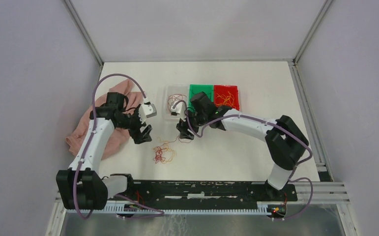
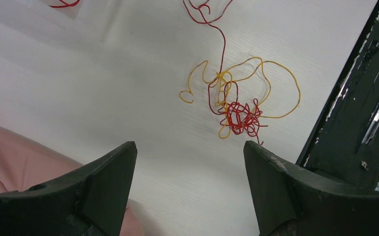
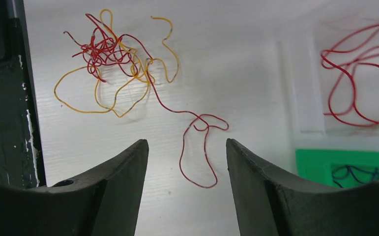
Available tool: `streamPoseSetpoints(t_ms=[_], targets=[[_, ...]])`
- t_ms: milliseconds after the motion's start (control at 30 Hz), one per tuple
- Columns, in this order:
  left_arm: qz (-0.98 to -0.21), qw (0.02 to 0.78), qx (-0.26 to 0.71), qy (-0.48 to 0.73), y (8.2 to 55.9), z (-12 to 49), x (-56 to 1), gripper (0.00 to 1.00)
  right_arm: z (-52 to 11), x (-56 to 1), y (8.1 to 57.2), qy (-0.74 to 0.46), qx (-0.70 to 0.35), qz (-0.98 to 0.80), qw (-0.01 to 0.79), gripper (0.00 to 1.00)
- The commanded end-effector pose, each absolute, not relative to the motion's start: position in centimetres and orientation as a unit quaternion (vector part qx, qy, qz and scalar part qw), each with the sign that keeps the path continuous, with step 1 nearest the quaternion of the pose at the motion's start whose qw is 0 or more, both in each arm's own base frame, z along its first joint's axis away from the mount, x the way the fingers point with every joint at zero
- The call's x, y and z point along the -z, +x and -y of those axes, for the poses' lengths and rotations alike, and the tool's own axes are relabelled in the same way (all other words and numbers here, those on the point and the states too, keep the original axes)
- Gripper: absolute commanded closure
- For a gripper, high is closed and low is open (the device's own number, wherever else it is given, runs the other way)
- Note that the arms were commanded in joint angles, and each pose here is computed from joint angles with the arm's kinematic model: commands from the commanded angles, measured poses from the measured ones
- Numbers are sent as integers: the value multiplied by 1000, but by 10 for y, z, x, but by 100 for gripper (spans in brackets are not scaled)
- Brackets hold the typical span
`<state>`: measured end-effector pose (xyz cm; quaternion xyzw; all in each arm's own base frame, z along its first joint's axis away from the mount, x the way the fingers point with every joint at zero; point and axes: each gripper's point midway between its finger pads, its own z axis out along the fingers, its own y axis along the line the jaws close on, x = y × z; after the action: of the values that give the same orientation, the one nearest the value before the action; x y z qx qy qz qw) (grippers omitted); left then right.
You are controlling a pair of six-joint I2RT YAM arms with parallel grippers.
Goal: Untangle the cables
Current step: Untie the cable.
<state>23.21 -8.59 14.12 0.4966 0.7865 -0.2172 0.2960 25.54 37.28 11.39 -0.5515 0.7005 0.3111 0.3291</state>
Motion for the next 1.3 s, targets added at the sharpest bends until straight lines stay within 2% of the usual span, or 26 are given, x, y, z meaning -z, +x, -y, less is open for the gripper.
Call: streamPoseSetpoints(t_ms=[0,167,400,533,600,767,1000,1267], targets=[[-741,321,207,553,224,90,-146,14,-396,-104,248,-626,-301,-653,300,34],[-724,350,196,562,224,93,-159,15,-404,-75,246,-651,-284,-655,258,32],[-713,367,195,564,224,96,-176,14,-414,-49,274,-643,-218,-675,290,34],[-706,375,194,568,222,98,-184,14,-421,-43,283,-637,-209,-677,305,40],[-701,380,193,571,221,99,-188,14,-425,-43,286,-630,-209,-678,316,50],[-694,397,184,572,223,100,-193,14,-432,-75,295,-592,-224,-687,358,98],[-685,455,195,534,230,111,-208,14,-438,-158,284,-544,-296,-673,405,100],[-677,475,204,524,230,121,-209,17,-441,-212,256,-518,-372,-661,396,100]])
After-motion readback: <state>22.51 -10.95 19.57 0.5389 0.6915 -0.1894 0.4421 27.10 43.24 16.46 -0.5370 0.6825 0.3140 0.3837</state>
